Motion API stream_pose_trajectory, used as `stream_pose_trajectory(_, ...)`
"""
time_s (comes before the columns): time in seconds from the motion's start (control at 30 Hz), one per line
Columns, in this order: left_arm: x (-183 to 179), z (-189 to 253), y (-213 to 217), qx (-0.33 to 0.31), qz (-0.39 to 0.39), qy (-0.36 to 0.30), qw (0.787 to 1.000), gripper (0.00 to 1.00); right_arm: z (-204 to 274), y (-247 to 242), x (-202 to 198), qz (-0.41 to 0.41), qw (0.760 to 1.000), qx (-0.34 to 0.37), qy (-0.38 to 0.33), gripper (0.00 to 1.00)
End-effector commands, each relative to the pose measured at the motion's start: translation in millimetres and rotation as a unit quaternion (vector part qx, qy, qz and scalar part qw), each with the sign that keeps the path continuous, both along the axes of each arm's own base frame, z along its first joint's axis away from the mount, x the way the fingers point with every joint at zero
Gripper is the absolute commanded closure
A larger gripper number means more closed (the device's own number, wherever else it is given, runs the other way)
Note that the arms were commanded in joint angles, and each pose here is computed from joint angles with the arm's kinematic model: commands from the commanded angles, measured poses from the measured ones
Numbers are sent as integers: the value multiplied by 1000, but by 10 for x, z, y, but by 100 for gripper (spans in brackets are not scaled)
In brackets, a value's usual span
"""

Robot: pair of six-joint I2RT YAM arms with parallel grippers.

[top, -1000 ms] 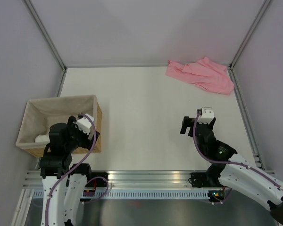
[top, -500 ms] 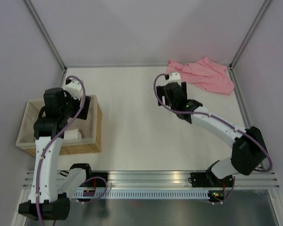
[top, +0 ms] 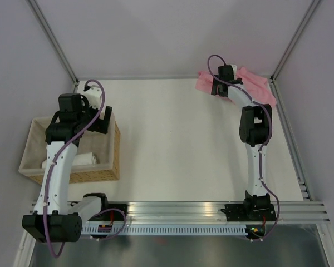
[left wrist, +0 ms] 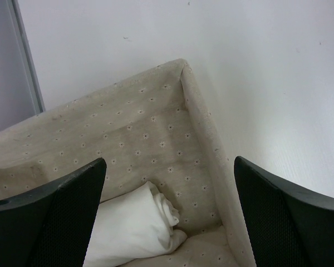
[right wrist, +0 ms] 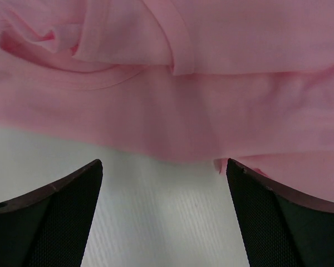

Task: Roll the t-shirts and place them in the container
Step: Move the tshirt to the center of the board

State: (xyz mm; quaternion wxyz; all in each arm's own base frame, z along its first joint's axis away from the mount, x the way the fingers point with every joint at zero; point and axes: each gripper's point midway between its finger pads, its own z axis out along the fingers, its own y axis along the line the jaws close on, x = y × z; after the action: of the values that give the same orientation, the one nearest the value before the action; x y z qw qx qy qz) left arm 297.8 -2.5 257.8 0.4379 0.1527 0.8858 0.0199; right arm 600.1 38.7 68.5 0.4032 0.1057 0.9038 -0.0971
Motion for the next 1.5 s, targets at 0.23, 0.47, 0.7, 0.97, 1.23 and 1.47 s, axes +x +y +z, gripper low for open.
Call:
stream_pose_trajectory(0.23,225,78,-103,-20,-23,-10,999,0,-652,-260,0,7,996,50,78,36)
stream_pose_trajectory(0.47,145,133,-96,-14,-27,-23,999,0,-384,61,-302,57,990,107,74,100)
stream_pose_trajectory(0.7,-61,271,-452,-65,-121,-18,990,0,175,1358,-1615,175,968,178,17,100)
stream_pose_trajectory(0.97,-134,451,-600,-72,-174,-35,981,0,506,2659,-2905,372,888,265,58,46)
stream_pose_trajectory(1.23,-327,380,-864,-98,-243,-10,965,3,697,1976,-2531,296,942,160,-6,24)
stream_pose_trajectory(1.47,-466,265,-1073,-85,-291,11,953,5,403,2226,-2248,393,909,129,57,28)
